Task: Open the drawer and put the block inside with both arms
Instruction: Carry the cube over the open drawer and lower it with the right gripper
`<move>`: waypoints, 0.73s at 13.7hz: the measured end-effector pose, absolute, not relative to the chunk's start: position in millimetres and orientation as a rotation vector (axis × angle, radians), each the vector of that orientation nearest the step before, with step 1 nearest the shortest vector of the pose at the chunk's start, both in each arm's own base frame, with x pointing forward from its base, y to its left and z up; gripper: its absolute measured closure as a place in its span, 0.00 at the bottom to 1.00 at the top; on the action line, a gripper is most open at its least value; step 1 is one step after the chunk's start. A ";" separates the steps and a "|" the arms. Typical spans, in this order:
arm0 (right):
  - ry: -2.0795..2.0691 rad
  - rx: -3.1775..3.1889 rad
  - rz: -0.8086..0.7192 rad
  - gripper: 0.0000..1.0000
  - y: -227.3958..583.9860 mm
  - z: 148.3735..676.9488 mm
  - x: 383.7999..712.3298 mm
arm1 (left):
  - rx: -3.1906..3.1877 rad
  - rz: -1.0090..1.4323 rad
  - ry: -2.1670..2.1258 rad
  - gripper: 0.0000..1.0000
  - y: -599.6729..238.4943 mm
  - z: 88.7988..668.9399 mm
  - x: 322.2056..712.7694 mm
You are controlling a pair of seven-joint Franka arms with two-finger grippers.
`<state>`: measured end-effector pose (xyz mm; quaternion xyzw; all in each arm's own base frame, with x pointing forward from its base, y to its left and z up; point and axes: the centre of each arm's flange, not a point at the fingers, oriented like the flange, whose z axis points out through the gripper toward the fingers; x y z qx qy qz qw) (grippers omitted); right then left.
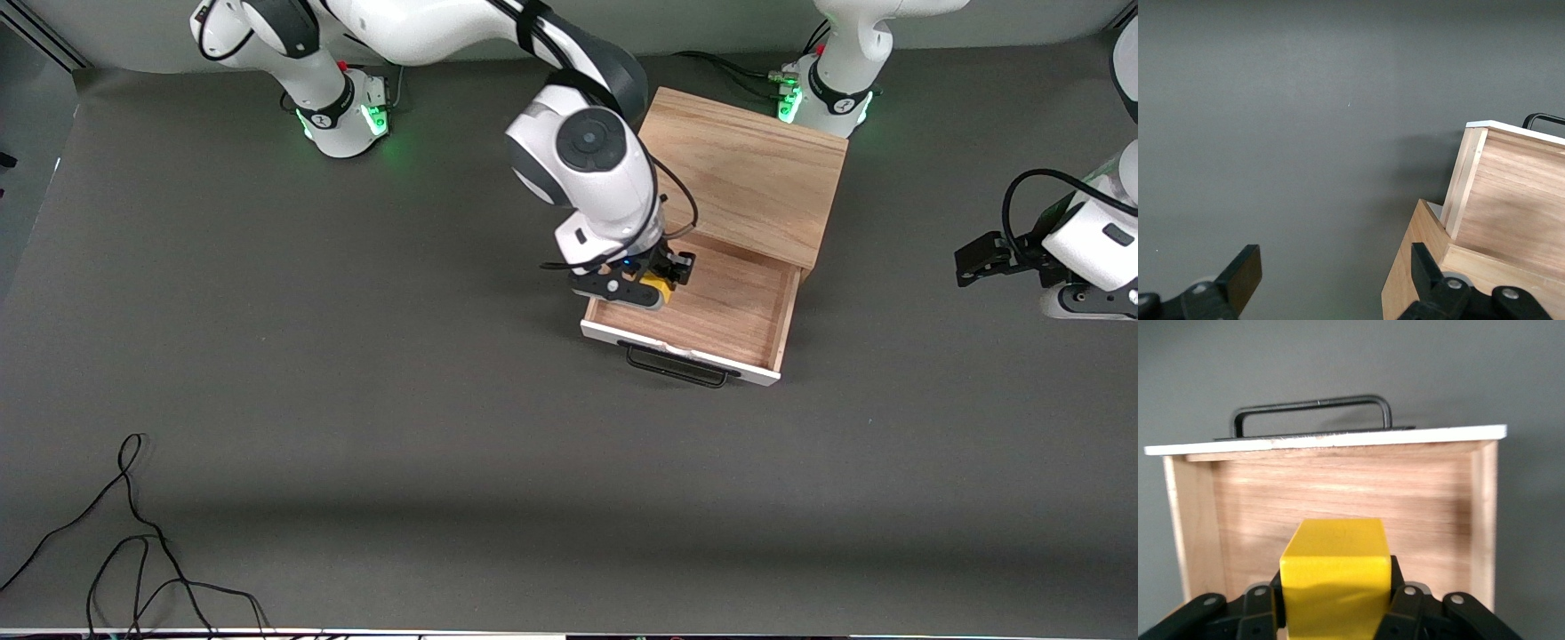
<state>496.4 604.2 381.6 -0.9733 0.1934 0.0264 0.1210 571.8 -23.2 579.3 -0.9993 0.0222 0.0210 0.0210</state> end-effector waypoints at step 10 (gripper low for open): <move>0.682 -2.892 0.147 0.45 643.7 300.3 451.6 | -3.101 0.072 0.082 0.00 -21.0 578.7 571.5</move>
